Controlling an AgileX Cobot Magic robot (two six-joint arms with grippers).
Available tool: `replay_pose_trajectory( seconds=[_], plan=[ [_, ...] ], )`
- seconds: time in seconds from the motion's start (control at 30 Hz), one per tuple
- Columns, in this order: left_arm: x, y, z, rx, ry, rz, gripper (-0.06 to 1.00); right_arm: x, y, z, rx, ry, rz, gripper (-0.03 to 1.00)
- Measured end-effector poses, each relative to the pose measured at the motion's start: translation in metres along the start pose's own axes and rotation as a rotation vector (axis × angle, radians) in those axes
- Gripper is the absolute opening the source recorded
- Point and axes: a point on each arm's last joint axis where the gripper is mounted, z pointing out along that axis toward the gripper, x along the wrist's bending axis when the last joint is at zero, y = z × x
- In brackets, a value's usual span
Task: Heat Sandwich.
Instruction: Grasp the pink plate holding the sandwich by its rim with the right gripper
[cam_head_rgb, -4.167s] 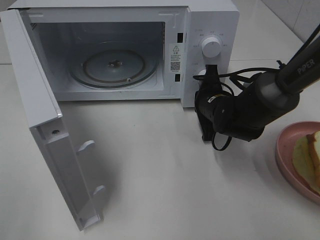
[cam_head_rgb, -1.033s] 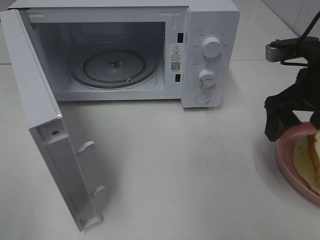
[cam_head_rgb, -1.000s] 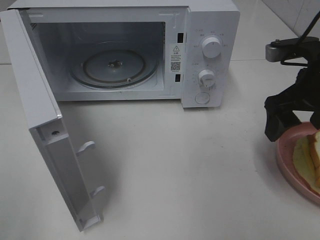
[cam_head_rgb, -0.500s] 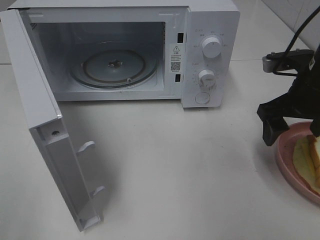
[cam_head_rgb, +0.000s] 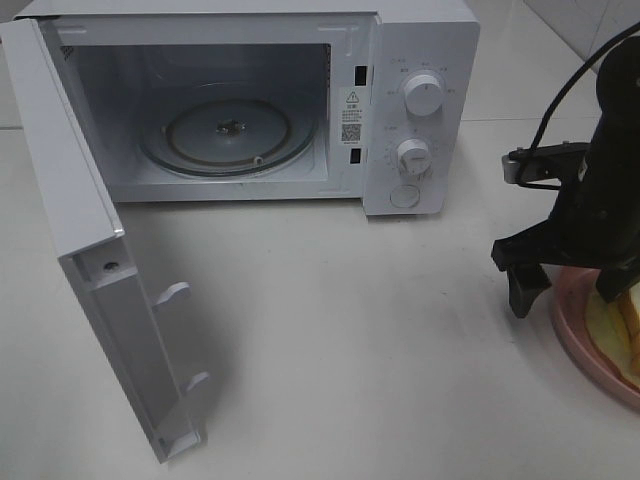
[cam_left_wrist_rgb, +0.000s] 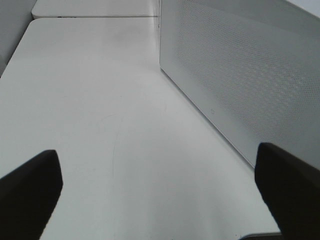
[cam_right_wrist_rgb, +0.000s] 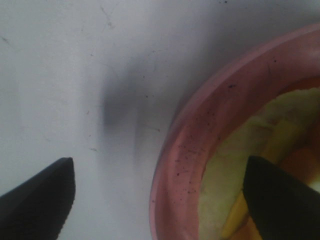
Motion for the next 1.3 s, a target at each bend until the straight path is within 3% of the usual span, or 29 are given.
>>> replay_pose_trajectory(
  seconds=[0.7,0.9,0.93,0.97,1.1,1.3],
  plan=[
    [0.0,0.0,0.0,0.0,0.0,0.0,0.99,0.0,0.009,0.035,0.021,-0.038,0.01,0.8],
    [0.0,0.0,0.0,0.0,0.0,0.0,0.99,0.0,0.009,0.035,0.02,-0.039,0.048,0.58],
    [0.0,0.0,0.0,0.0,0.0,0.0,0.99,0.0,0.009,0.035,0.021,-0.039,0.068,0.47],
    [0.0,0.0,0.0,0.0,0.0,0.0,0.99,0.0,0.009,0.035,0.021,-0.039,0.068,0.47],
    [0.0,0.0,0.0,0.0,0.0,0.0,0.99,-0.001,0.008,0.035,0.034,-0.053,0.097,0.14],
    [0.0,0.0,0.0,0.0,0.0,0.0,0.99,-0.004,0.007,0.034,0.044,-0.082,0.077,0.08]
  ],
)
